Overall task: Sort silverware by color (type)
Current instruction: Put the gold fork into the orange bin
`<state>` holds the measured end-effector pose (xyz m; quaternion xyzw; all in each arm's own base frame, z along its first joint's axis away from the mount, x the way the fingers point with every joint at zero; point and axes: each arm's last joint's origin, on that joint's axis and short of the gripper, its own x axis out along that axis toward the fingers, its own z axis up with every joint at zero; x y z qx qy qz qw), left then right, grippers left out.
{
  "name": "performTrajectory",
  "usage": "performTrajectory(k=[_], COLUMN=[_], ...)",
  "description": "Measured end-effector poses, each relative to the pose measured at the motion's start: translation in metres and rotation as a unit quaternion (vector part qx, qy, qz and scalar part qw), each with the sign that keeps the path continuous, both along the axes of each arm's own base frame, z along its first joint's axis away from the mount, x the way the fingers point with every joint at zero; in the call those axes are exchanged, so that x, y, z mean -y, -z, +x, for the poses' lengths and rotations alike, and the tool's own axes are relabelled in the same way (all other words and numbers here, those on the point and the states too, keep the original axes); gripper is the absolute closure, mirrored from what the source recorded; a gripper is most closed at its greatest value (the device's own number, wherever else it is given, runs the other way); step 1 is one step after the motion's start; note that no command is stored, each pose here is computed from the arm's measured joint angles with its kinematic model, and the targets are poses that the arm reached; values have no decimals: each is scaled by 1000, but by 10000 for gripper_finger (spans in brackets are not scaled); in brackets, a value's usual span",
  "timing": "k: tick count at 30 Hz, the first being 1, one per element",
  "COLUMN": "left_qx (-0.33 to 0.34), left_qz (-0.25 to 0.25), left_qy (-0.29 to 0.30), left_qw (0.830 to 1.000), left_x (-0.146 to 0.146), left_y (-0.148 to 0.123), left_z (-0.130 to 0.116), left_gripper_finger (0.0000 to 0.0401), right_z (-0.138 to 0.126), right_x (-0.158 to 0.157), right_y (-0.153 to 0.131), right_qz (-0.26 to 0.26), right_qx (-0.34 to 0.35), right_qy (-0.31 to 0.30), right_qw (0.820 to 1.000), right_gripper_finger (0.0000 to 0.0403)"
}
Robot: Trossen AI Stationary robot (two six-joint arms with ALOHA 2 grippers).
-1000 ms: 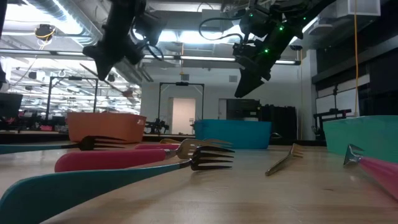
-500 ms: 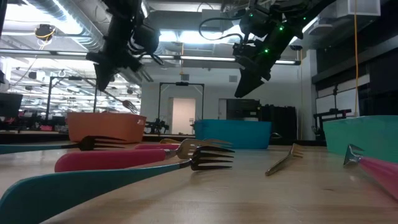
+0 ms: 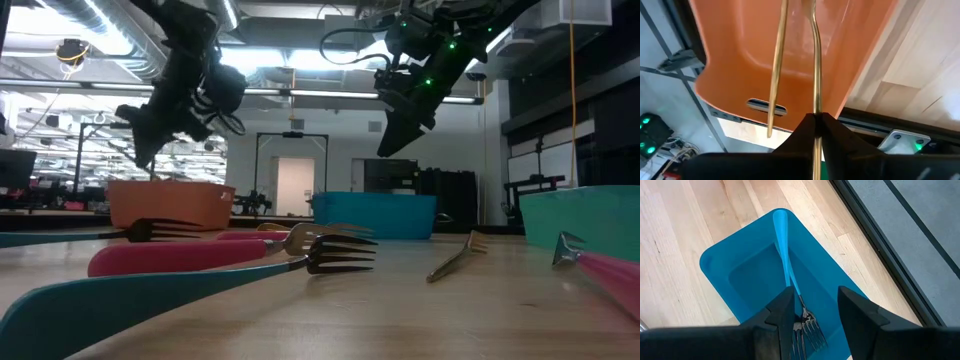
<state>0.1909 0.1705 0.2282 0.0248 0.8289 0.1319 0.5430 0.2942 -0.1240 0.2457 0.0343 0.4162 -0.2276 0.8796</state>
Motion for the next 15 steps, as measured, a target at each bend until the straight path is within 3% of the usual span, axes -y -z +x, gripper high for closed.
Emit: performTrajectory(k=[15], left_qx=[-3], left_qz=[22], left_qy=[2], left_qw=[1000], left_x=[0], left_y=[15], left_z=[-2], left_gripper_finger=[356], right_z=[0], right_x=[0], right_y=[0], right_qz=[0], right_qx=[0], right_qy=[0], right_qw=[1000], right_gripper_finger=[265])
